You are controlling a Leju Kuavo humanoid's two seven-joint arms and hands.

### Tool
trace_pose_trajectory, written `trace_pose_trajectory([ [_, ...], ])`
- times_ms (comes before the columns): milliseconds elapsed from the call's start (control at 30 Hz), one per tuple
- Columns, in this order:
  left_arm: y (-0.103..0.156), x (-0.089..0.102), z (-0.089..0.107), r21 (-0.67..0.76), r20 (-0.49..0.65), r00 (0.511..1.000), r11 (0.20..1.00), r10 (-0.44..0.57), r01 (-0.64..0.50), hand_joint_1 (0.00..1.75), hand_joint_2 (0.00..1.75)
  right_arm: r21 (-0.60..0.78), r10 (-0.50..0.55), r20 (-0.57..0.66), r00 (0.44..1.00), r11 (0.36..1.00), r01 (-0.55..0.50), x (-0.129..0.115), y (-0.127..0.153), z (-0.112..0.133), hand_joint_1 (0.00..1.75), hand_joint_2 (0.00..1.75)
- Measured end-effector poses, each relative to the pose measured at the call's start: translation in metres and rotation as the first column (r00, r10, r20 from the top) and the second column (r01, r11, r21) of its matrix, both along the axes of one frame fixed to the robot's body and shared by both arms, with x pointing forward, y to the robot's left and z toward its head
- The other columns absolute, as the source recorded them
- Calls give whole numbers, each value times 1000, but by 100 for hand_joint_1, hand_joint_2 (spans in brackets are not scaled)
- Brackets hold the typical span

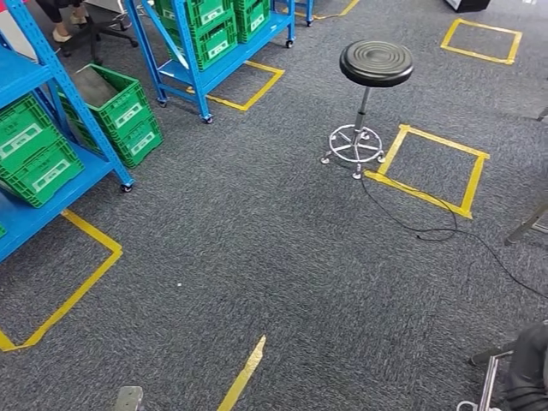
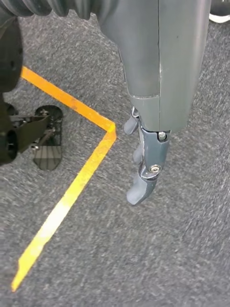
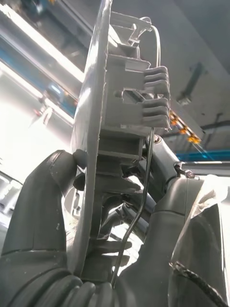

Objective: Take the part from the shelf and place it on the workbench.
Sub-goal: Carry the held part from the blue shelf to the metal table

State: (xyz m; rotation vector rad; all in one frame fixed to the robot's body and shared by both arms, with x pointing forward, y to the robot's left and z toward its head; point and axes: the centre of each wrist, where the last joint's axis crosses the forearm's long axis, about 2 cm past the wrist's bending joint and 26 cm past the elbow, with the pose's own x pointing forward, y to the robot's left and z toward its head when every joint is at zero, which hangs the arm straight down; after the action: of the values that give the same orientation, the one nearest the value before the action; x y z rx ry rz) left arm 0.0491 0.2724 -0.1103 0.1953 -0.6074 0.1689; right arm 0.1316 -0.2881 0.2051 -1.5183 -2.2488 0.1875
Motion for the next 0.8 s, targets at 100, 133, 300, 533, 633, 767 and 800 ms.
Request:
trace_pose_trajectory([
  [100, -3, 0, 0, 0, 0, 1000, 1000, 0, 0, 0, 175, 0, -19, 3, 1000, 1000, 19, -2, -2, 2, 175, 175],
  [133, -4, -1, 0, 1, 0, 1000, 1000, 1, -1, 0, 175, 1, -24, 1, 1000, 1000, 24, -3, -3, 1, 175, 175],
  [300, -5, -4, 0, 19, 9, 1000, 1000, 2, -2, 0, 175, 1, -48, -9, 999, 999, 48, -9, -6, 1, 175, 175],
  [533, -7, -2, 0, 18, 28, 1000, 1000, -1, 0, 0, 175, -7, -66, -12, 998, 998, 66, -13, -9, 2, 175, 175],
  [633, -8, -3, 0, 11, 33, 999, 1000, -2, 2, 0, 175, -17, -74, -11, 997, 997, 74, -13, -11, 3, 175, 175],
  [767, -9, -3, 0, 4, 31, 1000, 1000, -2, 2, 0, 175, -21, -82, -17, 996, 996, 82, -14, -13, 2, 175, 175],
  [800, -9, -3, 0, 2, 32, 999, 1000, -2, 2, 0, 175, -22, -84, -17, 996, 996, 83, -14, -13, 2, 175, 175],
])
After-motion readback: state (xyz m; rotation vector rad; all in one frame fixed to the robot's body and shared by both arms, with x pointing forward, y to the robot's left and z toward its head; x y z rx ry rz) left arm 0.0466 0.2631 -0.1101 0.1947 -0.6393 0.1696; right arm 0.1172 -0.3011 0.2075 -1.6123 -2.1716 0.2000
